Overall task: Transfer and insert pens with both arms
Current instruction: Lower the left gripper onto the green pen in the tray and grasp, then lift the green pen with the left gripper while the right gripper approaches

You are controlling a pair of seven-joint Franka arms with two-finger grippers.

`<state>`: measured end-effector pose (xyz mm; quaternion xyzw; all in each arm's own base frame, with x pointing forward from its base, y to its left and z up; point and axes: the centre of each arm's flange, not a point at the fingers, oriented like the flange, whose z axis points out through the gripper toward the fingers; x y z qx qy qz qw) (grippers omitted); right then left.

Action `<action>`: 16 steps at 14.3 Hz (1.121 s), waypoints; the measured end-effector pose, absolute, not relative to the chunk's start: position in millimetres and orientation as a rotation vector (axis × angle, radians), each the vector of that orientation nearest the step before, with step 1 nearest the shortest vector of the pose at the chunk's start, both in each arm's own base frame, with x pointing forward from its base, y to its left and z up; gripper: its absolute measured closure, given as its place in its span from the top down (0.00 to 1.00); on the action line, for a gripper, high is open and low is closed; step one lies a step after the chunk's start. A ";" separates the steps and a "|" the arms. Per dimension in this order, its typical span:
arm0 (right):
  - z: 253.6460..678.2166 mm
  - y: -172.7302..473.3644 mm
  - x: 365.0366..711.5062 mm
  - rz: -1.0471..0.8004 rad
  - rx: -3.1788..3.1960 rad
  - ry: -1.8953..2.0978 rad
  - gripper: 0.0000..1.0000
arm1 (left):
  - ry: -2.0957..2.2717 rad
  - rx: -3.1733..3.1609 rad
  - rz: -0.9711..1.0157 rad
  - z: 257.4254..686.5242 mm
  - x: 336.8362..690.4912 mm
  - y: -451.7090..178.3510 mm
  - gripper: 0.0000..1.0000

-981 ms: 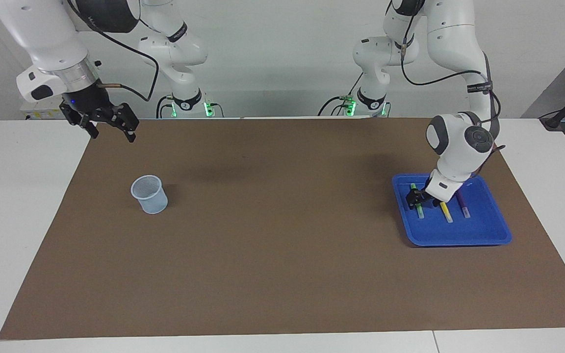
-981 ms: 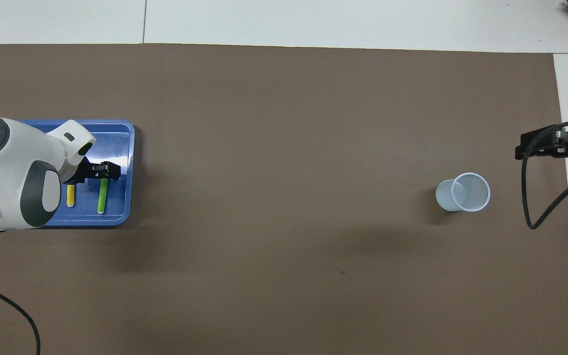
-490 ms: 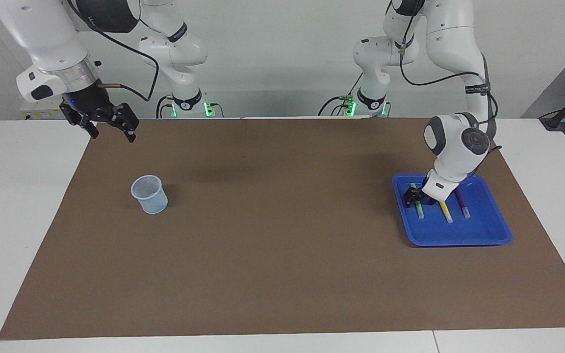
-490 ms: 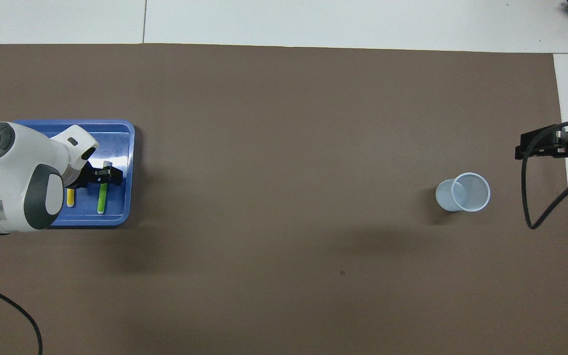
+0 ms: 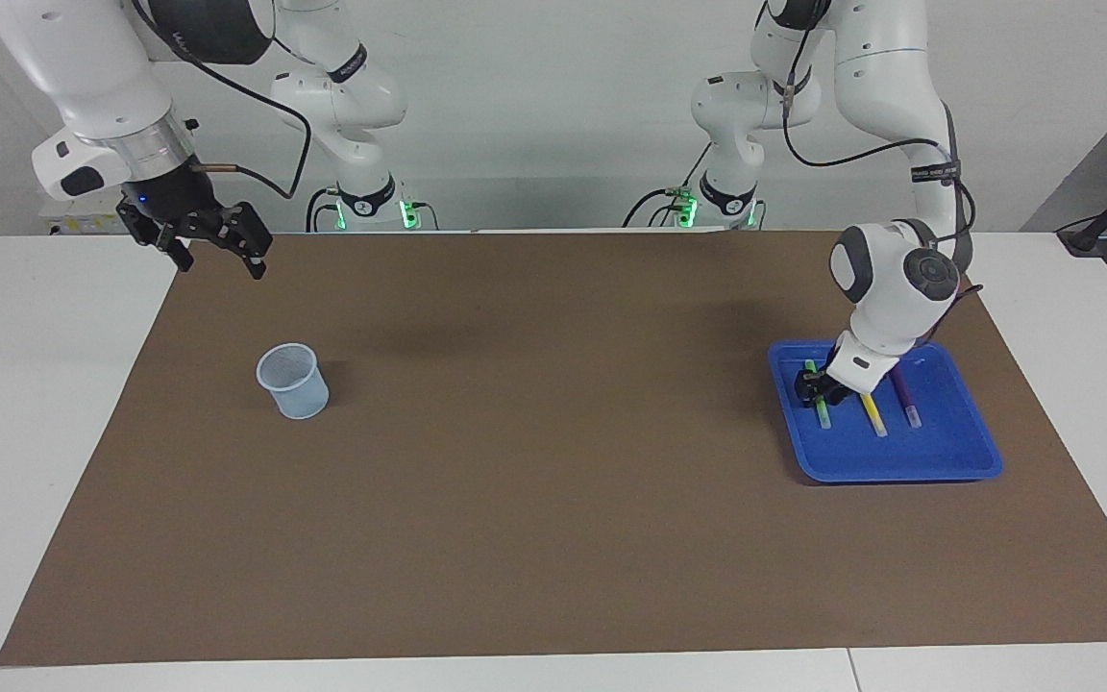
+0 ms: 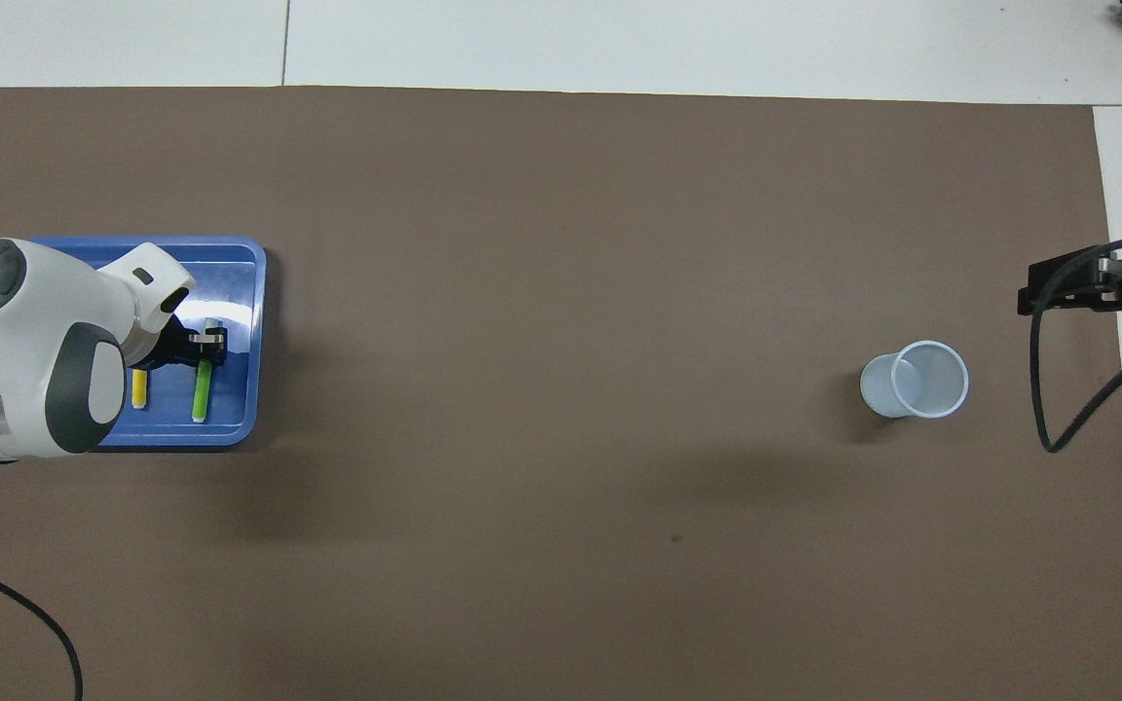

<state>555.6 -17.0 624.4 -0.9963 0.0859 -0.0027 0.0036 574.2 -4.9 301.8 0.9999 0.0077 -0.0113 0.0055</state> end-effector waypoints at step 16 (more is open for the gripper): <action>624.4 -17.0 555.6 -0.008 -3.123 0.269 1.00 | 0.256 3.072 0.017 374.5 612.7 6.2 0.17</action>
